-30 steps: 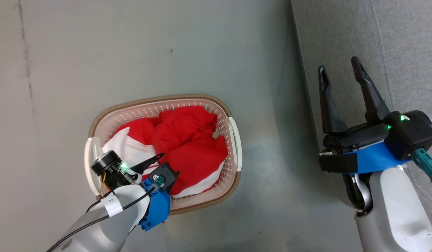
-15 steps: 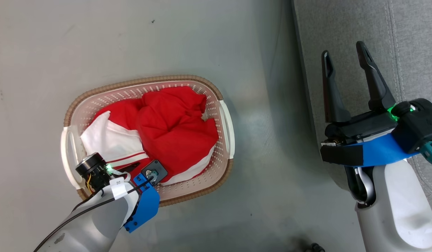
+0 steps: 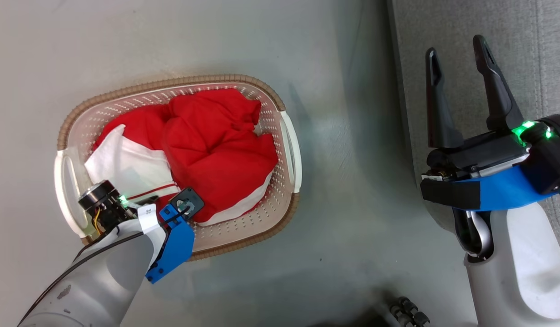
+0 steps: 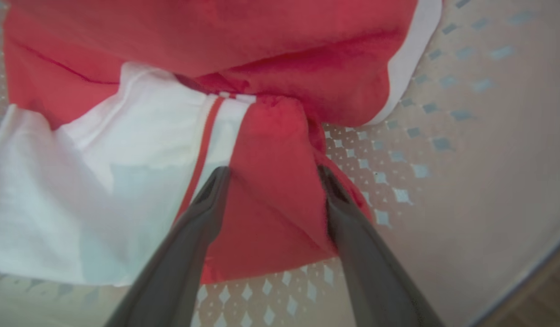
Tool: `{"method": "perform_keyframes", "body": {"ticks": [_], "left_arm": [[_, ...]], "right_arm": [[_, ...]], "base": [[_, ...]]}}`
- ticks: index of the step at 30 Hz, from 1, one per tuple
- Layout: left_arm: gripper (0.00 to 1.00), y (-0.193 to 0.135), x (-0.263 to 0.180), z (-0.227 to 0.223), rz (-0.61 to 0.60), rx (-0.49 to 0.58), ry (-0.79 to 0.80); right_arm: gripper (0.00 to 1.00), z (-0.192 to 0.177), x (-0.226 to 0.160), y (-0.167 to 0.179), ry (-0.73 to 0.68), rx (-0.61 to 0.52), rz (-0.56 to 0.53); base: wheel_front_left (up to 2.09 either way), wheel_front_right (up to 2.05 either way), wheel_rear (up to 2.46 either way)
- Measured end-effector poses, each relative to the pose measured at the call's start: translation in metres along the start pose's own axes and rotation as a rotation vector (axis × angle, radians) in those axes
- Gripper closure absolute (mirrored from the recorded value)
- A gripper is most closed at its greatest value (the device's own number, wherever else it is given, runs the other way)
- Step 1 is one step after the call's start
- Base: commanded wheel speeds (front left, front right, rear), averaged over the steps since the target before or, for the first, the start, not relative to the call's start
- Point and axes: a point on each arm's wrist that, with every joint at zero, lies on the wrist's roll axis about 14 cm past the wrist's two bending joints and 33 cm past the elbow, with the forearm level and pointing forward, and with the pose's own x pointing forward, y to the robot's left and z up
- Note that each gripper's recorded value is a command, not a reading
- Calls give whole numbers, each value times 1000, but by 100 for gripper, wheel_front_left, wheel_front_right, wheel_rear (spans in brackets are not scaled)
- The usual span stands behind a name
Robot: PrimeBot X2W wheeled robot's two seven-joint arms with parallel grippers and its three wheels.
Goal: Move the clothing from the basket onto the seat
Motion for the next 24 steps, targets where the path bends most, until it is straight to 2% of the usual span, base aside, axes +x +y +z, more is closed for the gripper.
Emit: {"method": "perform_keyframes", "body": {"ticks": [7, 8, 10, 17, 24], "left_arm": [[0, 1, 11, -6, -12, 7, 37], [4, 3, 12, -7, -10, 6, 44], [100, 6, 12, -6, -5, 16, 42], [100, 9, 9, -3, 7, 32, 36], [100, 10, -6, 18, 27, -1, -68]], "right_arm": [[0, -13, 2, -1, 22, -4, -2], [0, -14, 2, -1, 23, -4, -2], [0, -15, 3, -1, 24, -5, 0], [0, -8, 5, 0, 6, -7, 2], [0, 11, 4, 2, -32, -2, 5]], "base": [[0, 0, 0], [0, 0, 0], [0, 0, 0], [0, 0, 0], [0, 0, 0]]}}
